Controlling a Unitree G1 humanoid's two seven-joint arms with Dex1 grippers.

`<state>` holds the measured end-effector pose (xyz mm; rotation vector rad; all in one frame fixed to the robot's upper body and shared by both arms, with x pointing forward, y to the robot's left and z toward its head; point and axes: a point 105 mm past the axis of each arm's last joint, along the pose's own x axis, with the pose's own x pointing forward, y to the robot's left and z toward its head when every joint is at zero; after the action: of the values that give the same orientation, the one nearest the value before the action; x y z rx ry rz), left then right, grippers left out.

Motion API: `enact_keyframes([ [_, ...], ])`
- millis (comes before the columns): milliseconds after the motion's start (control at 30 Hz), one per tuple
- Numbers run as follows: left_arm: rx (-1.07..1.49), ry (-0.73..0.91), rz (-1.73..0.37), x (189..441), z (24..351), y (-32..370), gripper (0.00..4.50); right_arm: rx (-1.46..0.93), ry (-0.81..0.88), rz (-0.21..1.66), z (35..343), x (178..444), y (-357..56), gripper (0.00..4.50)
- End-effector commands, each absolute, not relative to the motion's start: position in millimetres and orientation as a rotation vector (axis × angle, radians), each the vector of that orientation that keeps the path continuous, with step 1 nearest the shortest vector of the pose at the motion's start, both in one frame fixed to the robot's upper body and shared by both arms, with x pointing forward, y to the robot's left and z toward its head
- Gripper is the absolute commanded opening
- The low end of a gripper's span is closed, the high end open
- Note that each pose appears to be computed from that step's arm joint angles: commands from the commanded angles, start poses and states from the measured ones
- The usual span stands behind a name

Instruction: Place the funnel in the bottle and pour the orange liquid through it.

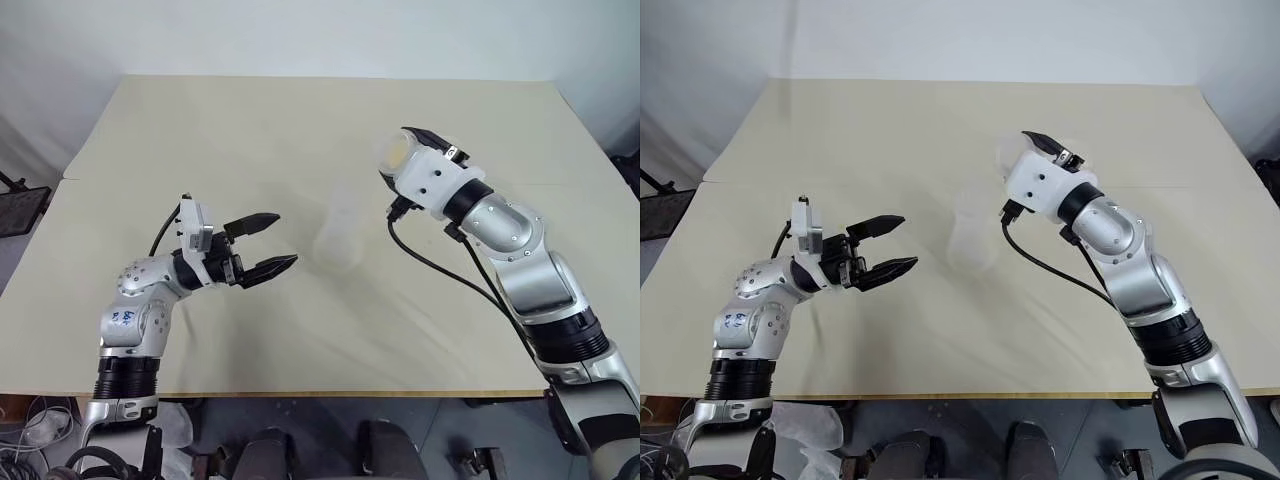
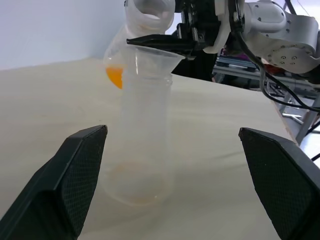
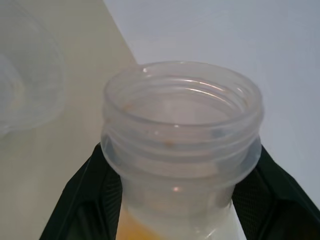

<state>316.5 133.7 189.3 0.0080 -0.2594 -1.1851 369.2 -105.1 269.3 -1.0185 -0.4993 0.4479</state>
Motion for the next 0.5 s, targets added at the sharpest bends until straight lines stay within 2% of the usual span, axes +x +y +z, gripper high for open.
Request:
enact_keyframes([
  [33, 0.028, -0.317, -1.173, 313.9, 198.4, 131.6, 4.50, -1.091, -0.601, 0.415, 287.2, 362.8, -99.5, 2.47],
  [500, 0.019, -0.322, -1.192, 313.5, 199.3, 123.2, 4.50, -1.358, -0.747, 0.383, 289.0, 358.8, -85.4, 2.47],
])
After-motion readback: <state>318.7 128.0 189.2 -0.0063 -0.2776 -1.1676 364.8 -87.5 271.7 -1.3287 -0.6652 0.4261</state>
